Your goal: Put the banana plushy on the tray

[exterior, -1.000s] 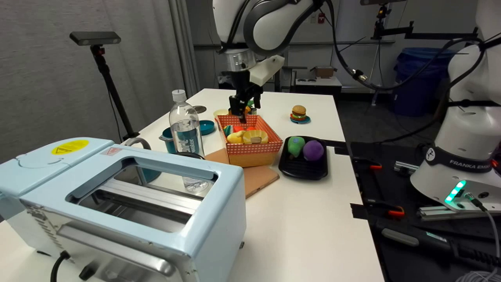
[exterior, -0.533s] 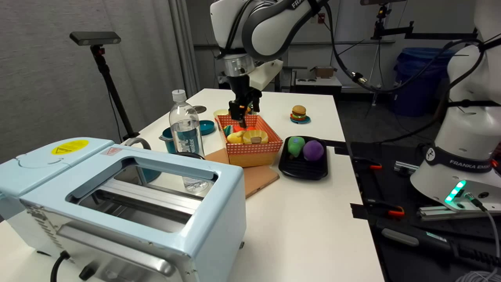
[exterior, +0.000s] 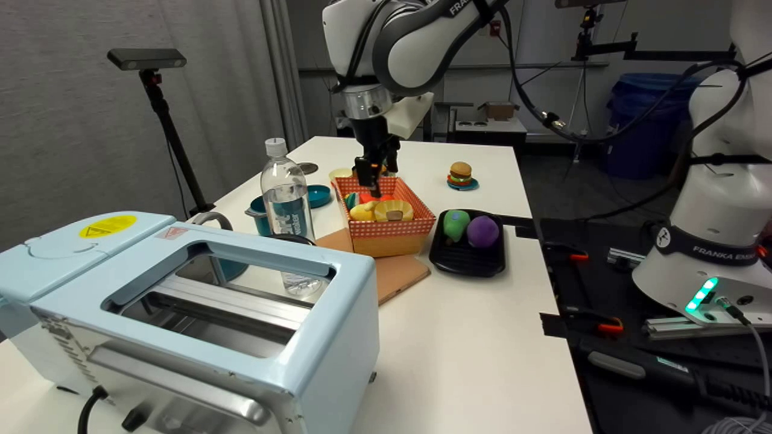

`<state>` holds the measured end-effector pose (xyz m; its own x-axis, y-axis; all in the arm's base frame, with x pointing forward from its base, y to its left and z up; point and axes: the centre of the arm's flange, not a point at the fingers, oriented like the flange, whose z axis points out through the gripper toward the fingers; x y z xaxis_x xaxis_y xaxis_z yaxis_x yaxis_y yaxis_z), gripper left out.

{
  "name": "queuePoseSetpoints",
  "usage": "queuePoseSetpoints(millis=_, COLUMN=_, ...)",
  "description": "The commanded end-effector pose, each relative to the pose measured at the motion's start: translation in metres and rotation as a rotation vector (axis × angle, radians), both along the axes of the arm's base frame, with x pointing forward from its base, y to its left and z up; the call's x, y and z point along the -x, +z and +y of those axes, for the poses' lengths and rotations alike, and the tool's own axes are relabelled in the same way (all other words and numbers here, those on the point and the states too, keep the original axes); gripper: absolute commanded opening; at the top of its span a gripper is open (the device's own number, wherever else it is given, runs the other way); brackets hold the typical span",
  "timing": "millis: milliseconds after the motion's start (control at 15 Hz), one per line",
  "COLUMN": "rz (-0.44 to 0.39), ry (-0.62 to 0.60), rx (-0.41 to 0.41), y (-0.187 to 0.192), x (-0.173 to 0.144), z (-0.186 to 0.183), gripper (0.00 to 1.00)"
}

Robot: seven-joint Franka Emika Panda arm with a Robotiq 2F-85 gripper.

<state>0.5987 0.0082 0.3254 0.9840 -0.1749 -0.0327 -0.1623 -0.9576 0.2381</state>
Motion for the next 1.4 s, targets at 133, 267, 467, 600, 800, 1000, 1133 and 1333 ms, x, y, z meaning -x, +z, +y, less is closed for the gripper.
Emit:
queuePoseSetpoints(millis=133, rz=0.014, ry=0.094, rx=0.023, y=0.003, x=-0.01, z=-0.002, gripper=1.0)
queuePoseSetpoints(millis=267, rz=0.022, ry=0.113, rx=0.025, y=0.004, x=-0.011, z=-0.002, gripper=1.0)
queuePoseSetpoints(millis=467, rz=0.015, ry=0.086, rx=-0.005, y=0.001, x=-0.003, z=-0.001, gripper=1.0)
queuePoseSetpoints(millis=600, rz=0.016, ry=0.087, rx=-0.005, y=0.001, x=-0.004, z=-0.001, gripper=1.0)
queuePoseSetpoints(millis=800, rz=0.016, ry=0.088, rx=-0.005, y=0.001, x=-0.004, z=-0.001, gripper=1.0)
queuePoseSetpoints(millis=1000, rz=0.001, ry=0.071, rx=0.014, y=0.005, x=-0.011, z=-0.002, gripper=1.0)
queuePoseSetpoints(millis=1133, rz=0.013, ry=0.096, rx=0.024, y=0.004, x=-0.024, z=0.005, gripper=1.0)
queuePoseSetpoints(millis=1333, rz=0.043, ry=0.162, rx=0.046, y=-0.003, x=-0.047, z=0.029, gripper=1.0)
